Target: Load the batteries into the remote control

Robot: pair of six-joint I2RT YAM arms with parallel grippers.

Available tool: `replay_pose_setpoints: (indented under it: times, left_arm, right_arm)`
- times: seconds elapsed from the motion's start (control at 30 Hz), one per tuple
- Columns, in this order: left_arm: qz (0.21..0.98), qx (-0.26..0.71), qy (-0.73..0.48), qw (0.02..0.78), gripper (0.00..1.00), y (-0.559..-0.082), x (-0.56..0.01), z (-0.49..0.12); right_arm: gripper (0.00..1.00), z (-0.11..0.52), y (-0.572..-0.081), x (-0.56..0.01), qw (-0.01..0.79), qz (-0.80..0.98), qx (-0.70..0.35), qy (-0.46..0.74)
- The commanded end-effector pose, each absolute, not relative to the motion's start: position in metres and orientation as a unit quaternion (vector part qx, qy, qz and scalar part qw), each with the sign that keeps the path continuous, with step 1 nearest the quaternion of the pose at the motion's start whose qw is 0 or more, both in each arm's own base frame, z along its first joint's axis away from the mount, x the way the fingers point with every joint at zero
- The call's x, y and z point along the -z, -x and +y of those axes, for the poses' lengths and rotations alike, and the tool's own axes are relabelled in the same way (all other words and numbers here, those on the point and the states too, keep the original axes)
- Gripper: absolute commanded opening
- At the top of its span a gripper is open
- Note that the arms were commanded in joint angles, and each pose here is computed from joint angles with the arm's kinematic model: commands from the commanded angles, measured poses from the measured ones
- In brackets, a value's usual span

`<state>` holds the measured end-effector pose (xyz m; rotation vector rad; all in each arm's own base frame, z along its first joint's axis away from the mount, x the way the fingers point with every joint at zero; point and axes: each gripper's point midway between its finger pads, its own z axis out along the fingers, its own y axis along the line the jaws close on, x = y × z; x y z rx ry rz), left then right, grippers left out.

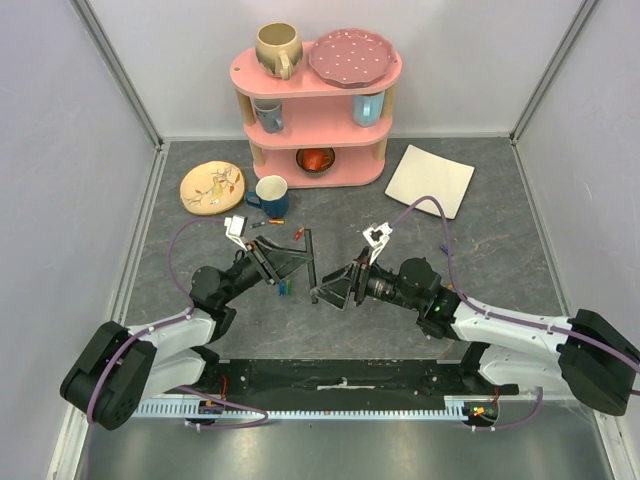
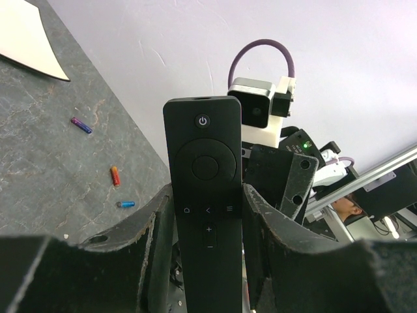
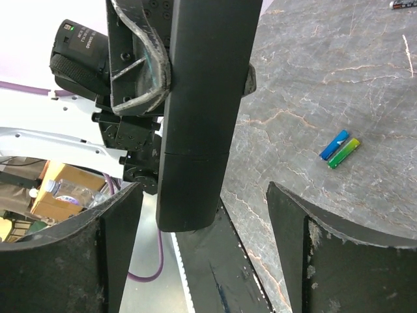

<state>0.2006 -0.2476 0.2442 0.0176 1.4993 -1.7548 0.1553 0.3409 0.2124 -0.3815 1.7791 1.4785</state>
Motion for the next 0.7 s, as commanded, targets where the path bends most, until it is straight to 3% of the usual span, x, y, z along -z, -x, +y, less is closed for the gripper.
replay_pose_setpoints:
  times: [0.0,0.67]
  left_arm:
    - [0.444,0.745,-0.092,0.489,0.02,-0.168,-0.326,-0.232]
    - [0.431,0.749,-0.096,0.493,0.02,-0.163,-0.334,-0.229]
  right_arm:
    - [0.83,0.350,-0.156,-0.247,0.405,0.651,-0.625,0.148]
    - [0.59,0.361,-0.145,-0.242,0.372,0.632,-0.660,0.161]
